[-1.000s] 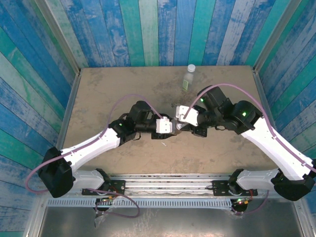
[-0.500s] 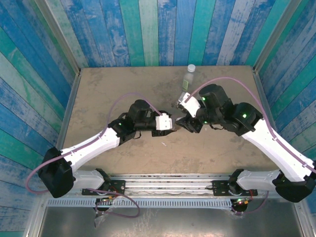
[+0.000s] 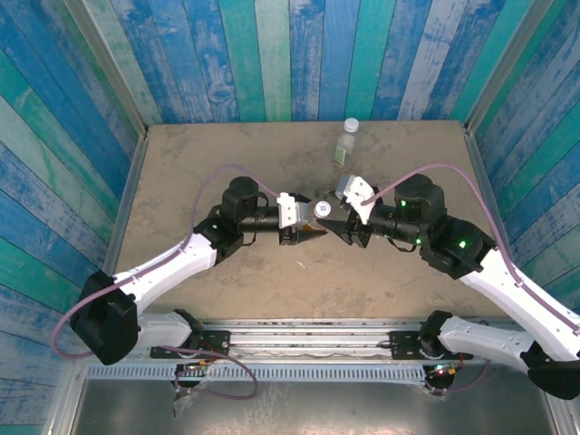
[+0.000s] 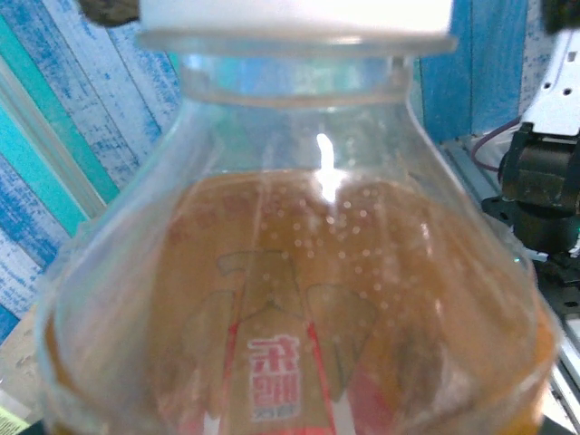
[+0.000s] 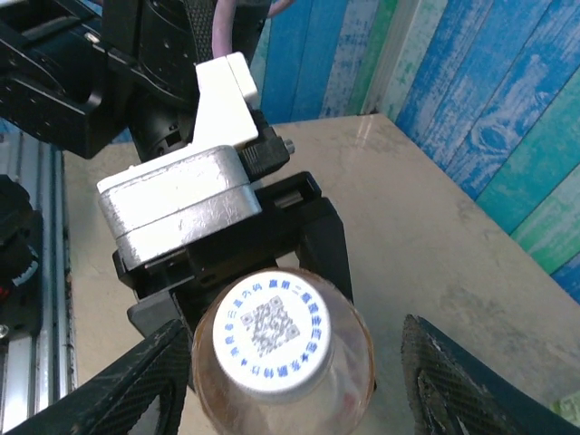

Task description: Screw on the bottle caps

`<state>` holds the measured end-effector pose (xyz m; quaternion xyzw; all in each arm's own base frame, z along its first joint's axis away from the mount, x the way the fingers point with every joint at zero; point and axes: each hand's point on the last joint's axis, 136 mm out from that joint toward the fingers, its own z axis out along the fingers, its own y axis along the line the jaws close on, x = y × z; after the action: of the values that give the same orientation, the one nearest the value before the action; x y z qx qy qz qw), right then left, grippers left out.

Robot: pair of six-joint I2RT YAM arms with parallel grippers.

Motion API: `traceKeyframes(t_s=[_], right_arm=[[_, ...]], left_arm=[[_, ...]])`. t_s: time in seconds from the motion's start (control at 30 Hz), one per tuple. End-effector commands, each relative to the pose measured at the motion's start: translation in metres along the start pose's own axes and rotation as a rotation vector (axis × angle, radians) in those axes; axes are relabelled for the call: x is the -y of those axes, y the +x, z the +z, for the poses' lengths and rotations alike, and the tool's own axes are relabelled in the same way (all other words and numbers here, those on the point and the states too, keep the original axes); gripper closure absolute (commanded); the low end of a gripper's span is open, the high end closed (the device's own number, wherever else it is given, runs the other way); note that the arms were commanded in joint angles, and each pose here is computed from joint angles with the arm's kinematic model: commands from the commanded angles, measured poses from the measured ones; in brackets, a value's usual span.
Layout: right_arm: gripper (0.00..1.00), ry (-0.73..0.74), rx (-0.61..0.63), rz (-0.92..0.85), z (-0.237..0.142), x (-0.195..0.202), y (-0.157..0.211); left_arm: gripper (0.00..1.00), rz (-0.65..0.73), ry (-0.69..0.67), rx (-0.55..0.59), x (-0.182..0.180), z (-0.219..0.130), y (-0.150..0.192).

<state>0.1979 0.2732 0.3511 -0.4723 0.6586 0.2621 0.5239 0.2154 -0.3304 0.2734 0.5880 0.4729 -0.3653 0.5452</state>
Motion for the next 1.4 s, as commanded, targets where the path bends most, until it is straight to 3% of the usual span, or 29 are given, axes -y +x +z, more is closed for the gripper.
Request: traceKeyframes(t_s=[0.0,0.3,0.53,0.57,0.73,0.93,1.1,1.37], right_arm=[[0.43,-0.041,0.045,0.02,0.005,-0.005,-0.008],[0.75,-0.079,0.014,0.016,0.014,-0.009,-0.002],[0.76,0.04,-0.026,0.023,0.015,0.01,0.011],[0.76,0.079,-0.037,0.034,0.015,0.018,0.015],[0.76,0.251,-0.082,0.135,0.018,0.062,0.044],[0.77,0.435,-0.078,0.297,0.027,0.13,0.079],[0.77,0.485,-0.089,0.323,0.058,0.165,0.098],[0.76,0.496,-0.067,0.329,0.106,0.209,0.116]], left_arm=[[0.45,0.029,0.029,0.062,0.006,-0.006,-0.022],[0.43,0.036,0.023,0.043,0.006,-0.007,-0.019],[0.01,0.046,-0.089,0.032,-0.01,-0.011,-0.02],[0.06,0.043,-0.128,0.035,-0.016,-0.013,-0.021],[0.06,-0.048,-0.284,0.076,-0.033,-0.024,-0.019],[0.06,-0.132,-0.486,0.062,-0.049,-0.035,0.012],[0.06,-0.19,-0.591,0.069,-0.057,-0.04,0.031],[0.06,-0.281,-0.623,0.012,-0.047,-0.043,0.071]])
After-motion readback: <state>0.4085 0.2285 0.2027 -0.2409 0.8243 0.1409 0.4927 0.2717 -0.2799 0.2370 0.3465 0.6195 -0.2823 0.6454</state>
